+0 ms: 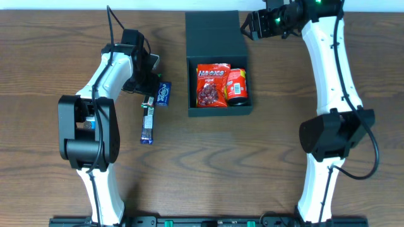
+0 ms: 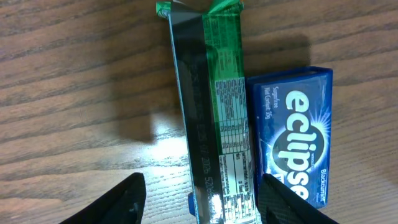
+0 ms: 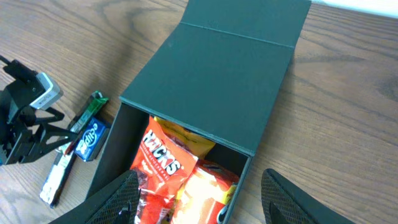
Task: Pack container
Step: 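Grasp the green-and-black bar with the left gripper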
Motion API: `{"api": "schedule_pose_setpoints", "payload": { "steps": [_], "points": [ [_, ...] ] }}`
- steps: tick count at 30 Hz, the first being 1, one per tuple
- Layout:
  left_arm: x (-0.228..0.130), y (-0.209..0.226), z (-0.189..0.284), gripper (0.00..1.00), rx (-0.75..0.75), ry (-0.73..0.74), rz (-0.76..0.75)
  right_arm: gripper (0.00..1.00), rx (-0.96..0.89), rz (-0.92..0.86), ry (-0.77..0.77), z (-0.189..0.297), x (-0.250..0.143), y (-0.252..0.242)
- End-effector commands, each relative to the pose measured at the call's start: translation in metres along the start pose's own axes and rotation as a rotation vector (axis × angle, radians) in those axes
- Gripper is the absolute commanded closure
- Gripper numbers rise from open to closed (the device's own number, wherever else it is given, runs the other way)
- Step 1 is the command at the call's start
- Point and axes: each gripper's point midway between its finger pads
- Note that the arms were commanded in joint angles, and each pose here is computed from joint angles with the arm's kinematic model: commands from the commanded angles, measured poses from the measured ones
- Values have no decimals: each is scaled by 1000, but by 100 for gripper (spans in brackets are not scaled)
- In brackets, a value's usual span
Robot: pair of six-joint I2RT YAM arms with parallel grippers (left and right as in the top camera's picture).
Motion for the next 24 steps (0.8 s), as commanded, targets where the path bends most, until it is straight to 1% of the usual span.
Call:
{"api": "schedule_pose_setpoints", "payload": {
  "steps": [1, 10, 17, 24],
  "points": [
    [-11, 2, -14, 42, 4, 47, -7, 37, 5, 25, -12, 5, 3, 4],
    [-16, 2, -25, 46, -3, 77, -3, 37, 5, 25, -12, 5, 3, 4],
    [-15, 3, -25, 46, -2, 72, 0, 36, 4, 25, -13, 5, 3, 4],
    [-12, 0, -24, 46, -16, 61, 41, 36, 4, 26, -15, 5, 4, 4]
  ]
}}
Point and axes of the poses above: each gripper's point midway between its finger pads, its own z axis back along the fingers, its own y axis along the line the jaws close on, x = y × z, and after that the axes turned 1 degree about -z, right-handed
